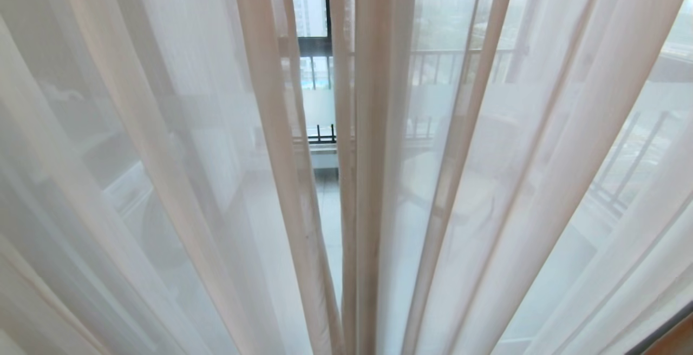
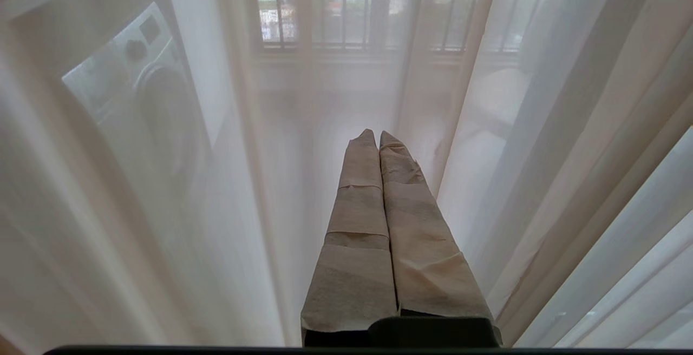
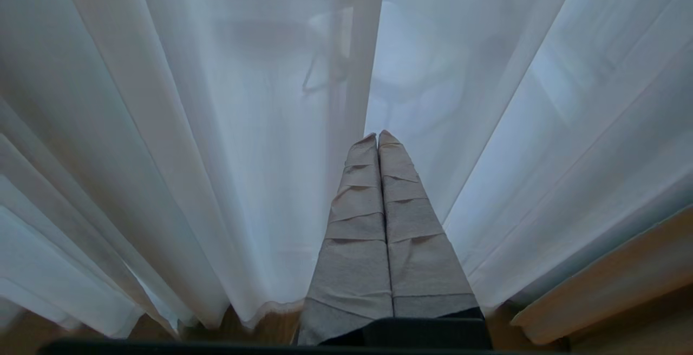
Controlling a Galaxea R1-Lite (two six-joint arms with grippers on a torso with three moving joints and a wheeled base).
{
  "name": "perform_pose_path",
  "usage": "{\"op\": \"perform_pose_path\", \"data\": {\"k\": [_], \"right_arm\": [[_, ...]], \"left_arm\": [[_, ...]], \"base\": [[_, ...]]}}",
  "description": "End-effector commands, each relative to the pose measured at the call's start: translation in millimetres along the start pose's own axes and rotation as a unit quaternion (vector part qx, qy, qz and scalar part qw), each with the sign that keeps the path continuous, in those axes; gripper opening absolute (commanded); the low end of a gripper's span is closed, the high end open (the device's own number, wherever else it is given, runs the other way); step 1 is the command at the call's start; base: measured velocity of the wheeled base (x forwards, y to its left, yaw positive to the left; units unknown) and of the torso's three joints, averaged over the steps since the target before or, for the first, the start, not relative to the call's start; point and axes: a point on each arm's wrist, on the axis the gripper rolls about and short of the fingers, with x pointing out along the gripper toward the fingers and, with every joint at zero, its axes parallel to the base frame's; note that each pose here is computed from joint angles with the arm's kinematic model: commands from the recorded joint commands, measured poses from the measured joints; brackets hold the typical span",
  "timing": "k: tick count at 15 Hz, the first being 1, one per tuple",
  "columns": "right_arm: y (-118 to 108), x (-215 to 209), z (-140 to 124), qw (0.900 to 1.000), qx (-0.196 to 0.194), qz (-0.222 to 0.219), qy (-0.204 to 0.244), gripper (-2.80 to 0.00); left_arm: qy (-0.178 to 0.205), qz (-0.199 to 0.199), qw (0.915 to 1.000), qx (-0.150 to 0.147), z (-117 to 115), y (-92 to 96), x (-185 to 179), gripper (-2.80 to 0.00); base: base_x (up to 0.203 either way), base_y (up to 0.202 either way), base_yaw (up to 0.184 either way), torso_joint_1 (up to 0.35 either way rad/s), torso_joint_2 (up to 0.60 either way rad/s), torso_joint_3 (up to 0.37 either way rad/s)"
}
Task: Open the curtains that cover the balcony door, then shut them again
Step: Pull the outer curtains open on both sides
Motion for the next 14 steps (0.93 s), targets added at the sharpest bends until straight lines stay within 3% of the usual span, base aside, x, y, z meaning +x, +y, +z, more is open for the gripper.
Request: {"op": "perform_pose_path", "data": {"k": [1, 3, 14], "right_arm": [[0.6, -9.1, -7.2, 0.999, 0.003, -0.004, -0.034, -2.80], [1.1, -15.5, -11.8, 0.998, 0.003, -0.007, -0.068, -2.80], [1.2, -15.8, -12.6, 0.998, 0.006, -0.006, -0.068, -2.80]], "left_arm": [[-0.001, 0.000, 1.0000, 0.000, 0.0, 0.0, 0.0, -2.80], [0.000, 0.000, 1.0000, 0.000, 0.0, 0.0, 0.0, -2.80], [-0.001, 0.000, 1.0000, 0.000, 0.0, 0.0, 0.0, -2.80]], "base": [[0.000, 0.000, 0.000, 0.000, 0.00, 0.000], [0.000, 0.000, 0.000, 0.000, 0.00, 0.000], [0.000, 0.000, 0.000, 0.000, 0.00, 0.000]]}}
